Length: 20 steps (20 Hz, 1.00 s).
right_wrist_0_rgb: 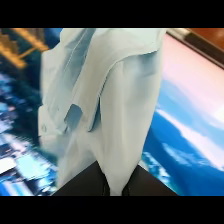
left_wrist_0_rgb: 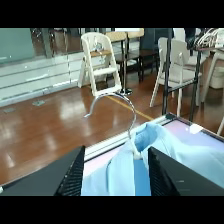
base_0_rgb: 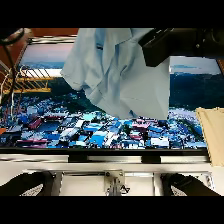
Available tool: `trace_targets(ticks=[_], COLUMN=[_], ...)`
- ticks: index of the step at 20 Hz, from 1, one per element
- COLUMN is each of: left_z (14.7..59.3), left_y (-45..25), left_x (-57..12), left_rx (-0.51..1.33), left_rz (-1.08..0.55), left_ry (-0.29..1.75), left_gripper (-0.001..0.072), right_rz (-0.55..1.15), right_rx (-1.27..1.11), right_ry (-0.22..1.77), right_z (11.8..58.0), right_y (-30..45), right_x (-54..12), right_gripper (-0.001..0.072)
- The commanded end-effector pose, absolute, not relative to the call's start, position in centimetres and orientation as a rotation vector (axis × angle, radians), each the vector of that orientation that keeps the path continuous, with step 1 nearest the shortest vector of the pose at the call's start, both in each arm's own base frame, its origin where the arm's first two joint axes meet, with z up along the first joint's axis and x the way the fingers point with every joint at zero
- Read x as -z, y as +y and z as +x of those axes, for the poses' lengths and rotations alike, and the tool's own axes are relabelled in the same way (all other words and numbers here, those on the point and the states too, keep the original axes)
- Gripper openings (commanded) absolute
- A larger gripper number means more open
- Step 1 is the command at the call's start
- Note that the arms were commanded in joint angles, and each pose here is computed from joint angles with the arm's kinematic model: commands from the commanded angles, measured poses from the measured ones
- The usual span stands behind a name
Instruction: Fold the shirts.
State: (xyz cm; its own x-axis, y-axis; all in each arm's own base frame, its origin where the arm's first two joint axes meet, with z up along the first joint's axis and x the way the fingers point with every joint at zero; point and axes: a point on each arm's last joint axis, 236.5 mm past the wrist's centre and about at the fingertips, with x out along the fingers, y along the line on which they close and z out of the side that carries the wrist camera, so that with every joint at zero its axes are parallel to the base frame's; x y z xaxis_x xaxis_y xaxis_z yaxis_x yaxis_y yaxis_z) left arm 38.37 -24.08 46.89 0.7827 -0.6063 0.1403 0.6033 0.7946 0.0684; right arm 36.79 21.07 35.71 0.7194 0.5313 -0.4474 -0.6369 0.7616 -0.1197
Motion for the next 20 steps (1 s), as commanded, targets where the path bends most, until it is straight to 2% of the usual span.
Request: trace_targets(ticks=[1, 8, 11, 20], left_z=[36.0, 35.2, 35.1, 34.7], left_y=[-22.9, -22.8, -23.3, -23.9], left_x=[-49.2, -49.4, -48.1, -46.0], left_rx=[0.651, 0.661, 0.684, 0.719], left_rz=[0.013, 0.019, 0.036, 0.068], left_ry=[-0.211, -0.204, -0.152, -0.068], left_gripper=[0.0491, 0.049, 0.0489, 0.048], right_rz=[-0.295, -0.367, -0.405, -0.285], right_rx=[-0.436, -0.022, 0.238, 0.774], right_ry=[0.356, 0.178, 0.095, -0.072], right_z=[39.6, 39.4, 37.3, 29.7], right_y=[16.8, 6.7, -0.1, -18.3], right_x=[-37.1, -43.8, -47.6, -53.4], right_gripper=[0.0068, 0.0067, 0.0067, 0.0067])
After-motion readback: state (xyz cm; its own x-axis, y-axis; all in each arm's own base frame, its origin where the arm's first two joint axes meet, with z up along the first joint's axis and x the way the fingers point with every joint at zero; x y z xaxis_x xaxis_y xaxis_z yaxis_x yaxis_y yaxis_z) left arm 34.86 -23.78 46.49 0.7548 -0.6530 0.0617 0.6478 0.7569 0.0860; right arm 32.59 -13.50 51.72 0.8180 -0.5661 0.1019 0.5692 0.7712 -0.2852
